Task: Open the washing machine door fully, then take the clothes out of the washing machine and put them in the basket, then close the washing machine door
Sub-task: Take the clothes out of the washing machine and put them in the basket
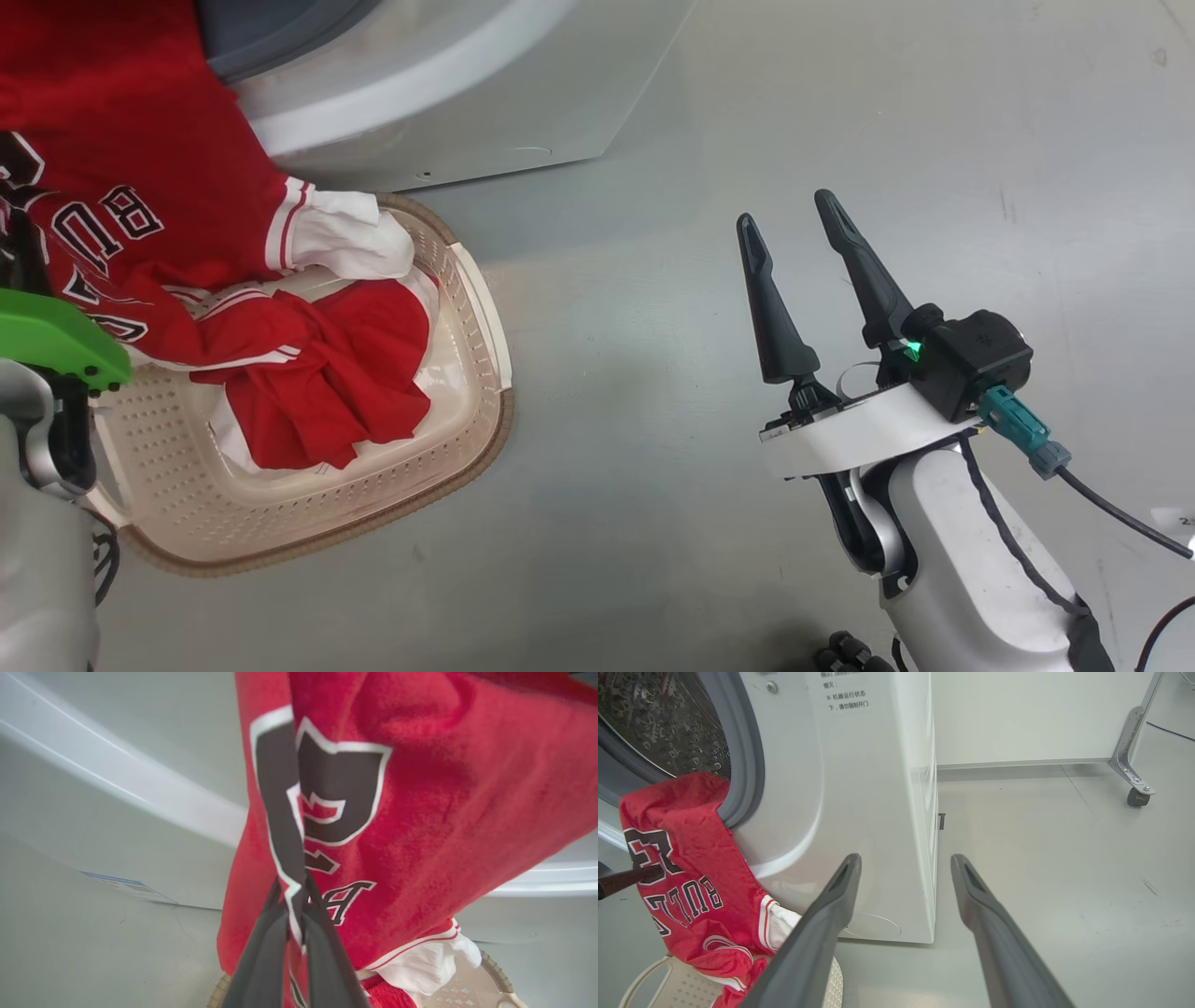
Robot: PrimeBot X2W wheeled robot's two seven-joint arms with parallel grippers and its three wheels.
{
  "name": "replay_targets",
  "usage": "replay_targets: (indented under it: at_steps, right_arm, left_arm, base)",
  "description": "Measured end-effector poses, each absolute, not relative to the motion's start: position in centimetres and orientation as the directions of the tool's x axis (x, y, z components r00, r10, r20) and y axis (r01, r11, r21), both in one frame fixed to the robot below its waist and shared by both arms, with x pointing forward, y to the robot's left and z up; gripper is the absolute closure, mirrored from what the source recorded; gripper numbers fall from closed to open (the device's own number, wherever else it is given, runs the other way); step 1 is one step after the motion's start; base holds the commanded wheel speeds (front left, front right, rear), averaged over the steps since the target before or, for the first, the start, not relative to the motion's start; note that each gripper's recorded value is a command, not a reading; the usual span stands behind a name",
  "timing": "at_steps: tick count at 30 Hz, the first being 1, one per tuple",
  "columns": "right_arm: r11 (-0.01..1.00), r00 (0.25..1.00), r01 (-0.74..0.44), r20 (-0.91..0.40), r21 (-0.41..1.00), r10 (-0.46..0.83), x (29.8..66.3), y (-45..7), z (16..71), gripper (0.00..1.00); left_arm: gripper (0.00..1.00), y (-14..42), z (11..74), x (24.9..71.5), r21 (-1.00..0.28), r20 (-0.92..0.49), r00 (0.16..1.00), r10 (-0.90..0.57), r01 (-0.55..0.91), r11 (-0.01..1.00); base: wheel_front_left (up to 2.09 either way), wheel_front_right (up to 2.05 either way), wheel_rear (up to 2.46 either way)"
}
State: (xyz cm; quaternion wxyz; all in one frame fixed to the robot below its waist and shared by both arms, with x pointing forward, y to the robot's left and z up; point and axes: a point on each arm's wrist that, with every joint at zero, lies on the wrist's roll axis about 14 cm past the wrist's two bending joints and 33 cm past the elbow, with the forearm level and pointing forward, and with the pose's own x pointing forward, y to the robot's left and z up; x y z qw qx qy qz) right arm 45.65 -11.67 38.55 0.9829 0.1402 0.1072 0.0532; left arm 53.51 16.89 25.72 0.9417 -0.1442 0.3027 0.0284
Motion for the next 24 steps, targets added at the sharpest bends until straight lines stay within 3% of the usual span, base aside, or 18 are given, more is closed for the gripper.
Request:
replay_targets:
  at_steps: [8, 15, 24]
  right_arm:
    - [0.956, 0.974, -0.078, -0.182, 0.284, 0.133, 45.8, -11.6, 39.2, 0.0]
    - [0.954, 0.976, -0.097, -0.159, 0.284, 0.147, 45.9, -11.1, 40.1, 0.0]
    - [0.953, 0.979, -0.117, -0.129, 0.278, 0.158, 45.8, -10.6, 41.5, 0.0]
  left_arm:
    - [1.0, 16.5, 26.4, 53.1, -0.263, -0.547, 0.836, -0.039, -0.128, 0.956]
    - [1.0, 16.0, 30.4, 54.0, -0.303, -0.388, 0.921, -0.035, -0.092, 0.949]
    - [1.0, 14.4, 34.7, 53.9, -0.329, -0.262, 0.962, -0.079, -0.012, 0.944]
  base:
    - [0.0, 0.0, 0.0]
    - [0.0, 0.0, 0.0]
    - [0.0, 0.0, 0.0]
